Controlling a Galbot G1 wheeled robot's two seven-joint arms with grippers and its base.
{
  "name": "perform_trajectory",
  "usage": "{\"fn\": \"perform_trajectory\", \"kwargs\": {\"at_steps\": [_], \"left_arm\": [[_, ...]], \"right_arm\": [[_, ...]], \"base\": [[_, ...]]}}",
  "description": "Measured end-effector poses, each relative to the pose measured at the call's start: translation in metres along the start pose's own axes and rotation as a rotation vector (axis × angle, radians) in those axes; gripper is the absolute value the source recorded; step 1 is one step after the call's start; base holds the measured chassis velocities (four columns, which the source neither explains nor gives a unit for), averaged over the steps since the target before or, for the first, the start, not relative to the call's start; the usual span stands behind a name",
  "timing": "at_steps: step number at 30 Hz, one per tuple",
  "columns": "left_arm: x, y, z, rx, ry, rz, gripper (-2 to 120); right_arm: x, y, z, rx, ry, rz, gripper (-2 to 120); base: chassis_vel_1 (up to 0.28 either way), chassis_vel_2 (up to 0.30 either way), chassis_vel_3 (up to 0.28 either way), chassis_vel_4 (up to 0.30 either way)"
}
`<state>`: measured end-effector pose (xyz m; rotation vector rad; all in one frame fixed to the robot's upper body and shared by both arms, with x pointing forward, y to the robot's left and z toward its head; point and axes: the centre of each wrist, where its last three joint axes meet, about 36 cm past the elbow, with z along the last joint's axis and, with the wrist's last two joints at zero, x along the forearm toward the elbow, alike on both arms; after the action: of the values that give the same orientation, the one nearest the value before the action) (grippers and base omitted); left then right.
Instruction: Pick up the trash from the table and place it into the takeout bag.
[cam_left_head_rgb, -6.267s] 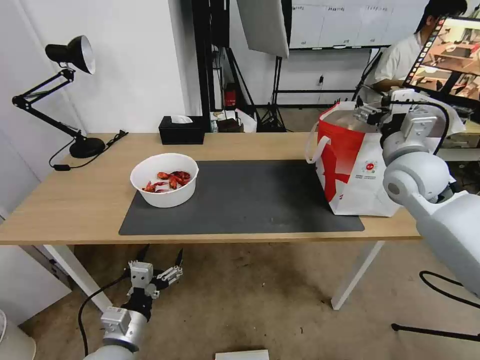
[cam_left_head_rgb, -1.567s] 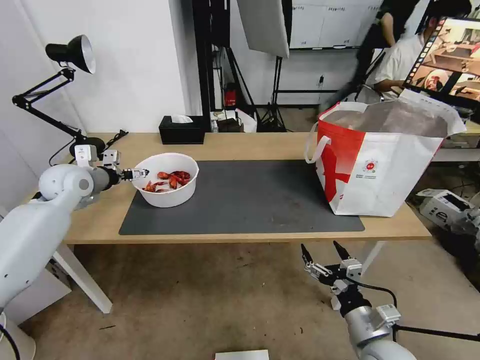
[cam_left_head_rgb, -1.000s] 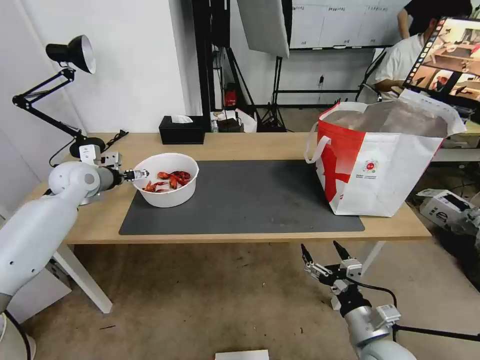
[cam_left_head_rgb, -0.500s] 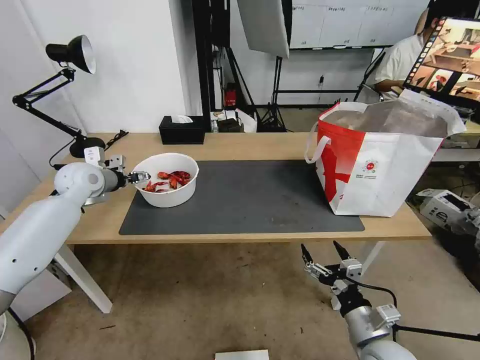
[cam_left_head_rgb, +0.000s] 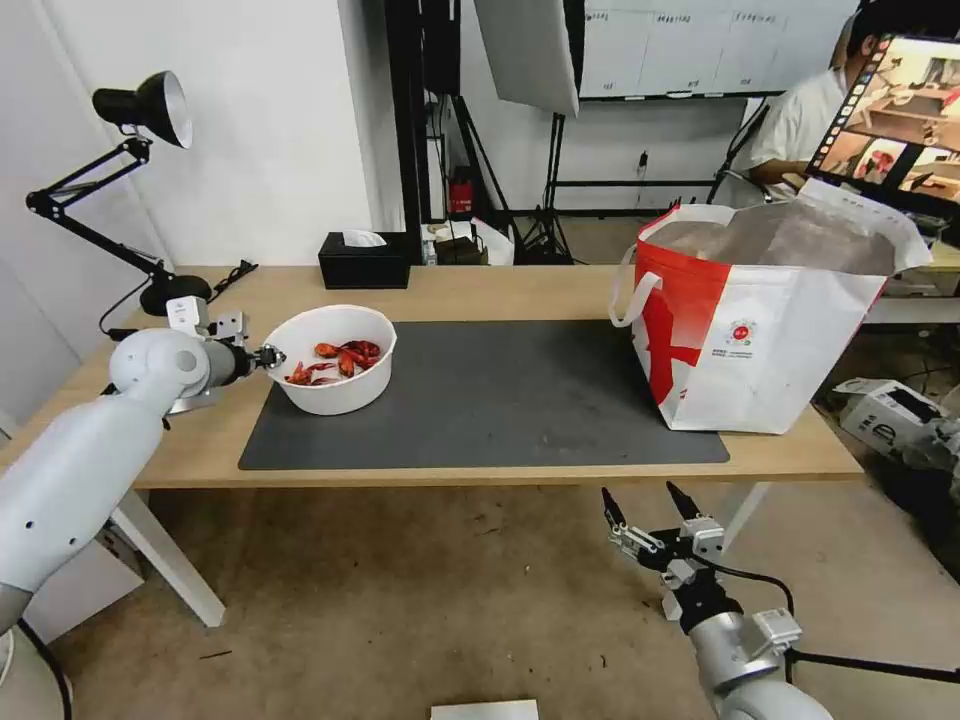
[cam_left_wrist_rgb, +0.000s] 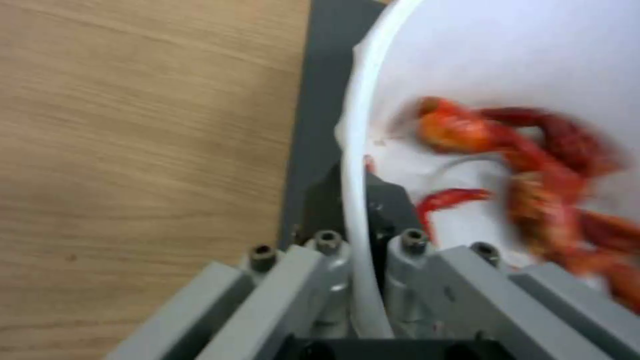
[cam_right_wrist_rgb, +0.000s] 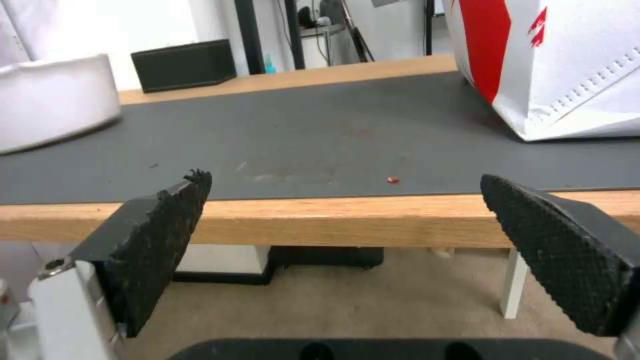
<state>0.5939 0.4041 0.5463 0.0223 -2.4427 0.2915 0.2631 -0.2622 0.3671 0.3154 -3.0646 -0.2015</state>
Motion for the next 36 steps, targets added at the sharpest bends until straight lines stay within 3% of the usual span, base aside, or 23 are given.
{"fn": "perform_trajectory", "kwargs": {"at_steps": [10, 15, 17, 19, 24, 32, 36], "left_arm": [[0.022, -0.013, -0.012, 0.007, -0.061, 0.062, 0], [0.04, -0.03, -0.02, -0.003, -0.154, 0.101, 0], [0.041, -0.031, -0.02, -0.003, -0.159, 0.102, 0], [0.046, -0.042, -0.021, -0.02, -0.226, 0.107, 0], [0.049, -0.053, -0.021, -0.03, -0.277, 0.119, 0], [0.052, -0.066, -0.027, -0.033, -0.304, 0.153, 0], [0.056, -0.083, -0.039, -0.029, -0.318, 0.195, 0]], "right_arm": [[0.0, 0.0, 0.0, 0.0, 0.0, 0.0, 100], [0.0, 0.0, 0.0, 0.0, 0.0, 0.0, 100], [0.0, 0.0, 0.0, 0.0, 0.0, 0.0, 100], [0.0, 0.0, 0.0, 0.0, 0.0, 0.0, 100], [0.0, 0.0, 0.0, 0.0, 0.0, 0.0, 100], [0.0, 0.0, 0.0, 0.0, 0.0, 0.0, 100], [0.0, 0.0, 0.0, 0.0, 0.0, 0.0, 100]], "base": [[0.0, 0.0, 0.0, 0.0], [0.0, 0.0, 0.0, 0.0], [0.0, 0.0, 0.0, 0.0], [0.0, 0.0, 0.0, 0.0], [0.0, 0.0, 0.0, 0.0], [0.0, 0.0, 0.0, 0.0], [0.0, 0.0, 0.0, 0.0]]}}
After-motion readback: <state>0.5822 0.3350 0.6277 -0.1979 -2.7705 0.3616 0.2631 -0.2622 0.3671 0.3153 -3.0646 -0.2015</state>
